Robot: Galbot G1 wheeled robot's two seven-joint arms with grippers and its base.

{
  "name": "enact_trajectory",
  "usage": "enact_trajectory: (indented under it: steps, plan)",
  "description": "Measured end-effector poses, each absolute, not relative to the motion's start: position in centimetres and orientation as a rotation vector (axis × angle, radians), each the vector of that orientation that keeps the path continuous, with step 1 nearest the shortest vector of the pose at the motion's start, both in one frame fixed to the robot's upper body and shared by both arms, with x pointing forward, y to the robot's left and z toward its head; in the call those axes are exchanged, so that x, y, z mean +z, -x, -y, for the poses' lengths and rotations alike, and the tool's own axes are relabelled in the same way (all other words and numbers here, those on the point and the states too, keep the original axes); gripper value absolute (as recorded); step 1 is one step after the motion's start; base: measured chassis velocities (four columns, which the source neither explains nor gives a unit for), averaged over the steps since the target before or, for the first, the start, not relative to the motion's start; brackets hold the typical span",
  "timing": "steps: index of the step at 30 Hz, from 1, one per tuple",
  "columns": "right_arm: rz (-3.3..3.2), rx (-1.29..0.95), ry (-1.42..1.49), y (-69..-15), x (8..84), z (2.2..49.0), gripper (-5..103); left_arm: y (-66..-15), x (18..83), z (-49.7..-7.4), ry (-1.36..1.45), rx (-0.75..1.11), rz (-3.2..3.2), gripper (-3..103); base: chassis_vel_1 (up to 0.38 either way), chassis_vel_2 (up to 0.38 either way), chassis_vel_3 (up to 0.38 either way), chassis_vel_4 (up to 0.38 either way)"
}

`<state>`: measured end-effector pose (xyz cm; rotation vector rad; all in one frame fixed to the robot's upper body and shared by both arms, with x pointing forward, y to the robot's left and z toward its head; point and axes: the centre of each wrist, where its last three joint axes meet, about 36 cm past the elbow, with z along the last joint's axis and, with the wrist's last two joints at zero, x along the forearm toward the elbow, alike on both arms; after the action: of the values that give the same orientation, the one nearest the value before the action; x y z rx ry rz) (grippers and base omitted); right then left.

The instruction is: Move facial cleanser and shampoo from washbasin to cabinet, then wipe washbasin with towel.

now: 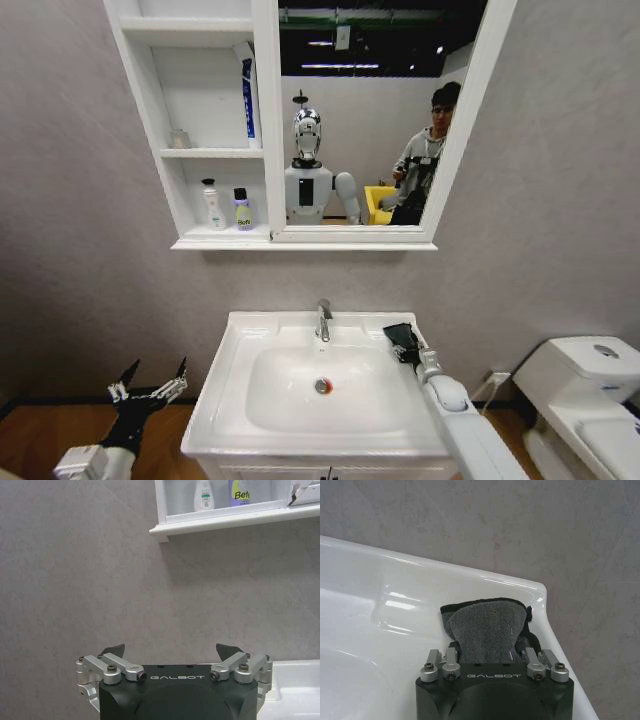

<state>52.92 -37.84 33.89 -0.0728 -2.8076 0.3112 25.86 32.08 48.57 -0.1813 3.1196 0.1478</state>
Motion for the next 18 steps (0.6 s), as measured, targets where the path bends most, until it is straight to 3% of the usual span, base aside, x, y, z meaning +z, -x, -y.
enact_trajectory:
  steps: [12,18]
  plan:
    - [2.819,0.321,0.104,-52.5,34.5,38.5,9,-25.9,48.6,-32.1,0.181,0.148,-3.12,100,0.0,0.0,0.0,0.0]
    - [2.834,0.325,0.106,-52.2,35.1,38.4,8,-25.9,48.6,-32.1,0.181,0.148,-3.12,100,0.0,0.0,0.0,0.0]
